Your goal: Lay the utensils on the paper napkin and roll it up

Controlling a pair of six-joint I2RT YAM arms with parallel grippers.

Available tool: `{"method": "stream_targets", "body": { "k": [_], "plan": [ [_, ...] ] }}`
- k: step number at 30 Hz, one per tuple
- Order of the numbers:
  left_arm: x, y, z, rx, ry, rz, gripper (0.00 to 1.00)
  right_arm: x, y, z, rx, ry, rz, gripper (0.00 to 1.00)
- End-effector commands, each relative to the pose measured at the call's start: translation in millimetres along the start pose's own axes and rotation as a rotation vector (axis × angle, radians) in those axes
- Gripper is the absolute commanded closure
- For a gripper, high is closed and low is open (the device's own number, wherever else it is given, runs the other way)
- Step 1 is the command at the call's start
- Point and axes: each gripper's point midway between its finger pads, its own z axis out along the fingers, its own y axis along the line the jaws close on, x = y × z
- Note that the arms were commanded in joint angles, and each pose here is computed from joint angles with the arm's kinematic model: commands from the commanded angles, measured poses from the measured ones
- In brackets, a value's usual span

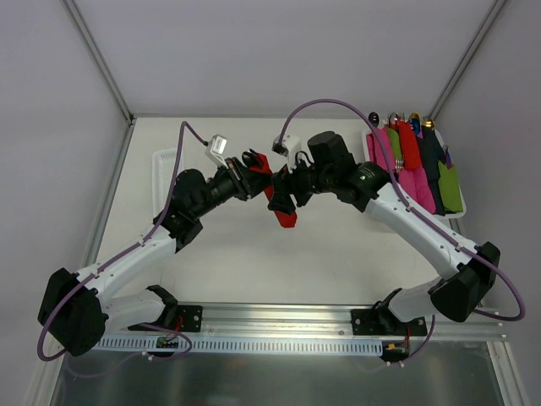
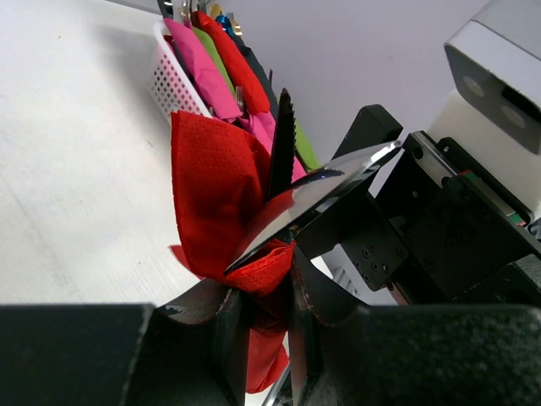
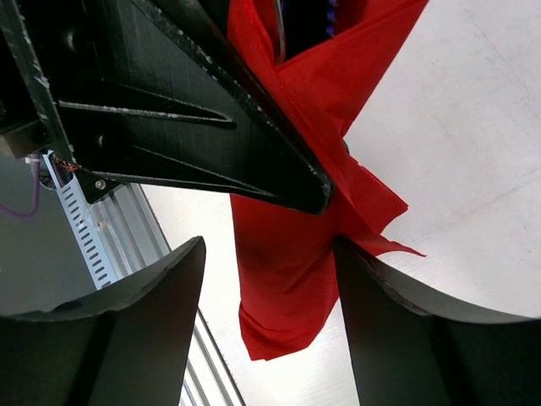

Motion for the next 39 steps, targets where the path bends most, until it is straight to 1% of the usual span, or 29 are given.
{"method": "stream_targets", "body": {
  "k": [1, 5, 11, 21, 25, 26, 28, 29, 30, 33, 38, 39],
  "plan": [
    [-24, -43, -2, 0.168, -0.084, 0.014, 1.00, -8, 7, 0, -0.037, -0.029, -0.012, 0.35],
    [-22, -49, -4, 0.209, -0.084, 0.010, 1.00, -10, 4, -1, -0.044, -0.035, 0.007, 0.34],
    [-22, -53, -5, 0.228, -0.076, 0.012, 1.00, -20, -9, -10, -0.021, -0.067, 0.032, 0.32],
    [-18, -54, -1, 0.238, -0.054, -0.007, 1.00, -24, 0, -10, -0.084, -0.074, 0.037, 0.32],
    [-20, -54, -1, 0.243, -0.064, -0.005, 1.00, -22, 16, -11, -0.178, -0.073, 0.042, 0.41],
    [-20, -54, 0, 0.243, -0.063, -0.007, 1.00, -21, 20, -10, -0.196, -0.068, 0.043, 0.47],
    [-22, -56, 0, 0.246, -0.068, -0.005, 1.00, -17, 24, -10, -0.227, -0.058, 0.050, 0.54],
    [-21, -56, 0, 0.248, -0.067, -0.006, 1.00, -15, 25, -9, -0.239, -0.054, 0.052, 0.61],
    [-22, -57, 0, 0.249, -0.070, -0.005, 1.00, -12, 28, -9, -0.257, -0.046, 0.059, 0.64],
    [-23, -58, 0, 0.261, -0.075, -0.005, 1.00, -11, 34, -10, -0.304, -0.038, 0.080, 0.66],
    [-22, -68, -4, 0.326, -0.071, 0.001, 1.00, -12, 30, -14, -0.359, -0.036, 0.142, 0.65],
    [-22, -71, -4, 0.343, -0.073, 0.003, 1.00, -13, 34, -16, -0.394, -0.035, 0.158, 0.64]
  ]
}}
